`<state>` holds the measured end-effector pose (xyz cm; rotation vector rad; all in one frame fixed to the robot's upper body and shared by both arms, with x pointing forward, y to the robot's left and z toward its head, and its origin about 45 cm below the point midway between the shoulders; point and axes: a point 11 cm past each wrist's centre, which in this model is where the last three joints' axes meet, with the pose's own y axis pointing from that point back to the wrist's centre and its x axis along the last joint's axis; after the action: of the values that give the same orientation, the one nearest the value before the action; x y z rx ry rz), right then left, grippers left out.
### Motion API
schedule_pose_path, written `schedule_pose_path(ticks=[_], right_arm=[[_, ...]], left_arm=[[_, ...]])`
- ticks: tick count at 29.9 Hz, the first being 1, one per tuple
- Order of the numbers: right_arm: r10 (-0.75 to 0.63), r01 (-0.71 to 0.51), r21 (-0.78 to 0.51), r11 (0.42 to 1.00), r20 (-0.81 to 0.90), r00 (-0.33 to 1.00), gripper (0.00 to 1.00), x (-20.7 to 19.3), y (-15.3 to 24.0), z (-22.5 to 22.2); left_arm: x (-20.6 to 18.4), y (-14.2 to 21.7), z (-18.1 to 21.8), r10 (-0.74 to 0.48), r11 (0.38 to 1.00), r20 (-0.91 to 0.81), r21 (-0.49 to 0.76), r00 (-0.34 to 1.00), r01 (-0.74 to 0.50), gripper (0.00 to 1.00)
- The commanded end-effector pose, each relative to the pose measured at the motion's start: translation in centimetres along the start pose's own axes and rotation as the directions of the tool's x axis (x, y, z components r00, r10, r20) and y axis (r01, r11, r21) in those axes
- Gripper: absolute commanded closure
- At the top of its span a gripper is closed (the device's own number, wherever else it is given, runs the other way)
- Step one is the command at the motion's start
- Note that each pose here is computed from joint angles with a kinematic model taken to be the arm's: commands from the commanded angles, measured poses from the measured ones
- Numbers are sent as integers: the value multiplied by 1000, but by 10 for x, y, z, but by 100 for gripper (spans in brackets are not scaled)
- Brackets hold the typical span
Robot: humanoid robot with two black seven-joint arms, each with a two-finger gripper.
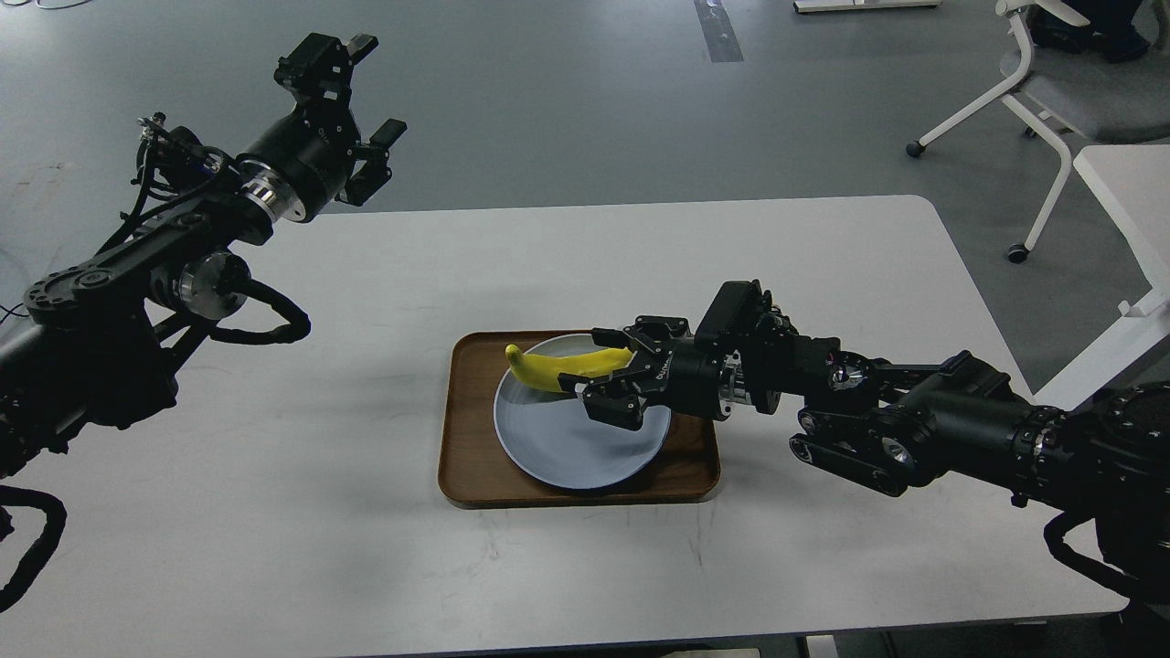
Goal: Place banana on plate with both arms
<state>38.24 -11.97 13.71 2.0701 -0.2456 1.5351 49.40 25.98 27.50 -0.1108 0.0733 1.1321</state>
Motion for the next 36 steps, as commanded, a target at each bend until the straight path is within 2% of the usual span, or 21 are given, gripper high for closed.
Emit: schedule_pose_path(ticks=[1,3,4,5,7,8,9,11,13,15,17,21,25,29,36], right_arm=[[171,-161,-75,984,146,974,0,42,-4,11],[417,-348,-237,907,388,822,0,91,0,29],[470,-377,-284,882,453,758,0,101,2,34],[559,-410,-380,829,554,616,0,118,10,47],[630,-421,-471,775,624,462,0,131,22,62],[678,-419,-544,727,663,317,0,140,33,73],[707,-406,-600,689,680,194,0,146,42,83],[729,-379,-667,642,684,31,0,151,53,95],[735,-355,-704,615,675,-66,0,151,60,102],[722,-293,-760,580,646,-247,0,149,73,115],[703,-254,-784,566,620,-348,0,144,81,122],[678,-230,-803,549,590,-438,0,136,94,130],[623,-233,-754,614,644,-444,0,117,103,131],[547,-295,-654,697,750,-371,0,113,131,133],[478,-331,-554,764,830,-286,0,116,147,129]], left_arm=[[-3,-3,1,2,1000,0,-2,1000,-2,2],[-5,-3,0,-8,1000,-15,-9,1000,8,2],[-5,-3,0,-8,1000,-19,-9,1000,8,2],[-5,-3,-1,-7,1000,-24,-9,1000,7,2],[-6,-3,-2,-8,1000,-29,-9,1000,8,2],[-8,-3,-2,-13,1000,-31,-10,999,13,2],[-9,-3,-2,-14,1000,-33,-10,999,14,2],[-10,-4,-1,-17,1000,-37,-13,999,17,2],[-13,-5,-2,-23,1000,-43,-15,999,22,2],[-17,-6,-4,-29,1000,-50,-14,998,28,2],[-19,-6,-7,-31,999,-62,-12,998,31,2],[-24,-4,-20,-18,1000,-130,-5,991,17,2],[-22,-1,-26,0,1000,-178,-3,984,-1,2],[-22,1,-29,-1,1000,-187,0,982,1,2],[-26,1,-36,-3,1000,-205,7,979,4,2]])
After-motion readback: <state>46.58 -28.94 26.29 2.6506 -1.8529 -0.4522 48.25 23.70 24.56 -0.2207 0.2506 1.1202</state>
